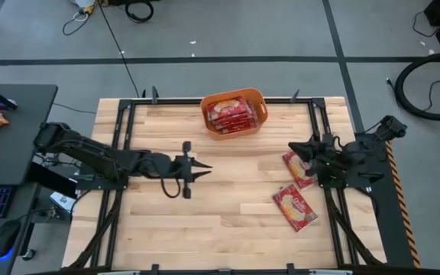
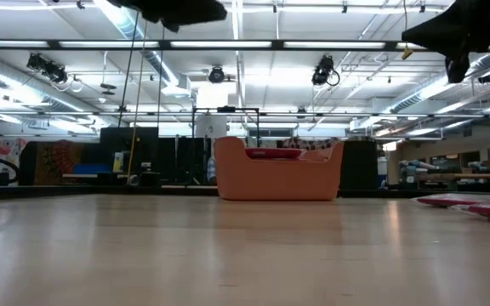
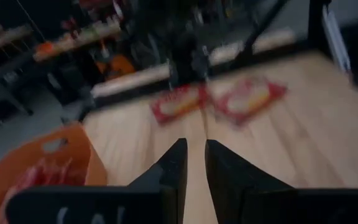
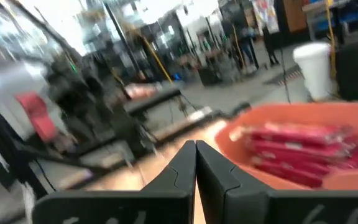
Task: Sort popcorn bags into baskets
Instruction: Stack the popcorn bag on top of the stacked popcorn bag into the bin
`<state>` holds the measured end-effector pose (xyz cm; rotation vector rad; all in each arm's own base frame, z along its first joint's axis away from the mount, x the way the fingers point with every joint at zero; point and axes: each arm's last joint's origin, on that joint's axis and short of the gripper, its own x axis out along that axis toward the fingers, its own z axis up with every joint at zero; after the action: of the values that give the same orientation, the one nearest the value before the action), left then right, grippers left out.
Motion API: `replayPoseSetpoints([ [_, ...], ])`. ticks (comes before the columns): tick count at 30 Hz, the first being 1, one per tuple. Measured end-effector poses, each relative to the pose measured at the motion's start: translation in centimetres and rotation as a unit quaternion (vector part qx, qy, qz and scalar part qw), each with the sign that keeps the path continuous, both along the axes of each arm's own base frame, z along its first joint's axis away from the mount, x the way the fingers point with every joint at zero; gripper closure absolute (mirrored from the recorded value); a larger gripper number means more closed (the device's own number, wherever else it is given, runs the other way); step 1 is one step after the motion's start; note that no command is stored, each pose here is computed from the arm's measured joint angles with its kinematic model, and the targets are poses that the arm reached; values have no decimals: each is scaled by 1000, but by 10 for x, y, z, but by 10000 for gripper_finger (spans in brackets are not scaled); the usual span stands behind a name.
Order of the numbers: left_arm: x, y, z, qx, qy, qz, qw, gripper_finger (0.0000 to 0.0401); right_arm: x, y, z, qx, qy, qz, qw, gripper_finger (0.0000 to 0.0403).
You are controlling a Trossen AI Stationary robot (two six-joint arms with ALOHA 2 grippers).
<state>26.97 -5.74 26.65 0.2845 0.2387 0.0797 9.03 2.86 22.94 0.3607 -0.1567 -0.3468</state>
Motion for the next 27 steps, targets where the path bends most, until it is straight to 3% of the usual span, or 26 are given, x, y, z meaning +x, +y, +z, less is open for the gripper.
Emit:
replayPoseSetpoints([
  [6, -16, 7, 4, -13, -83, 20, 996, 340, 16, 5, 4, 13, 122, 26, 992, 386],
  [10, -23, 10, 5, -14, -137, 24, 990, 340, 31, 8, 1, 32, 221, 34, 974, 386],
  [17, -24, 13, 4, 8, -145, 57, 988, 340, 58, 2, -18, 86, 409, 22, 908, 386],
  [22, -36, 14, 10, 15, -130, 81, 988, 345, 74, -3, -29, 106, 487, 12, 867, 386],
  [27, -53, 9, 20, 14, -128, 63, 990, 363, 85, -13, -44, 99, 560, -25, 822, 382],
])
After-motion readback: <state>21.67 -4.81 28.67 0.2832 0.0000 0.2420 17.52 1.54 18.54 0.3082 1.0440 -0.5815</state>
